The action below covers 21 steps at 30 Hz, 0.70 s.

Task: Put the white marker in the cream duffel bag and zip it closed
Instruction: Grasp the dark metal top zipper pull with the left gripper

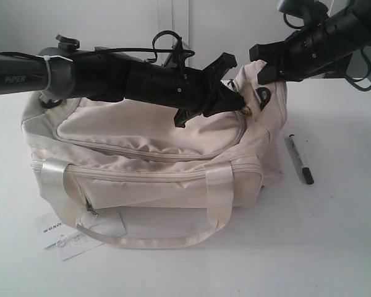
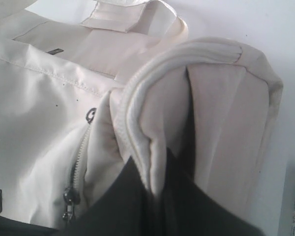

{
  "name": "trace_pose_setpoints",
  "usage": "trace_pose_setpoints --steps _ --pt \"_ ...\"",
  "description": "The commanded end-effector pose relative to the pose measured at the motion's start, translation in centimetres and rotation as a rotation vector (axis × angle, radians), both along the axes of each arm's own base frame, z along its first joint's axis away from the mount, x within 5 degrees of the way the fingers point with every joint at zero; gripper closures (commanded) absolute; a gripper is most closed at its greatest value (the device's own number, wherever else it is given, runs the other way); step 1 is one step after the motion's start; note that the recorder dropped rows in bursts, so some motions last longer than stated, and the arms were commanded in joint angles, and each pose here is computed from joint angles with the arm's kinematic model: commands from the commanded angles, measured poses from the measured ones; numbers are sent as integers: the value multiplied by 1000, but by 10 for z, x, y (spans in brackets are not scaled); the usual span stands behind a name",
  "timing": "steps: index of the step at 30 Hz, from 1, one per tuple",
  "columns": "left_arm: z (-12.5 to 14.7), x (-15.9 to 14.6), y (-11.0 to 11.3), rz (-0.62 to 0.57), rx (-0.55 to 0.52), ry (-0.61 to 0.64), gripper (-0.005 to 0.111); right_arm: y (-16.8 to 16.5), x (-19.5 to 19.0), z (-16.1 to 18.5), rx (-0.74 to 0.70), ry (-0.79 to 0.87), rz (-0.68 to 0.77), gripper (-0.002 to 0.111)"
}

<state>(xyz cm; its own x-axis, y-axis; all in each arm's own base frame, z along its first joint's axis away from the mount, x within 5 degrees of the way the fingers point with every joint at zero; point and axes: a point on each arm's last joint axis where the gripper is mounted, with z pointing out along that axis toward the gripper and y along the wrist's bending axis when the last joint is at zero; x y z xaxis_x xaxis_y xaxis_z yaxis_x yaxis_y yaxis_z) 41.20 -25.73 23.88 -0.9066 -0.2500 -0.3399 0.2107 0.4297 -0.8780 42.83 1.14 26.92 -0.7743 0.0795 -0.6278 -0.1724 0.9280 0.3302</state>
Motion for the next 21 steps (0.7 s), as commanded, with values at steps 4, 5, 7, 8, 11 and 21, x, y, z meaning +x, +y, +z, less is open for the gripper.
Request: trace_pose_setpoints --steps 4,5,7,8,11,21 --pt "10 -10 -3 -81 -20 23 107 -1 -1 7 -3 -33 -7 108" --pt "10 -10 -3 -83 -20 25 107 -1 -1 7 -3 -33 -7 108" --pt "10 -11 -4 -90 -25 33 107 -1 -1 7 -3 -33 -7 108" --pt "10 -11 -4 -95 -27 36 107 -1 -1 7 -3 -33 -7 108" --pt "10 -12 -4 -101 -29 44 107 -1 -1 7 -3 -33 -7 108" --pt "22 -20 0 -137 44 13 107 -1 -1 7 -3 -33 -7 108"
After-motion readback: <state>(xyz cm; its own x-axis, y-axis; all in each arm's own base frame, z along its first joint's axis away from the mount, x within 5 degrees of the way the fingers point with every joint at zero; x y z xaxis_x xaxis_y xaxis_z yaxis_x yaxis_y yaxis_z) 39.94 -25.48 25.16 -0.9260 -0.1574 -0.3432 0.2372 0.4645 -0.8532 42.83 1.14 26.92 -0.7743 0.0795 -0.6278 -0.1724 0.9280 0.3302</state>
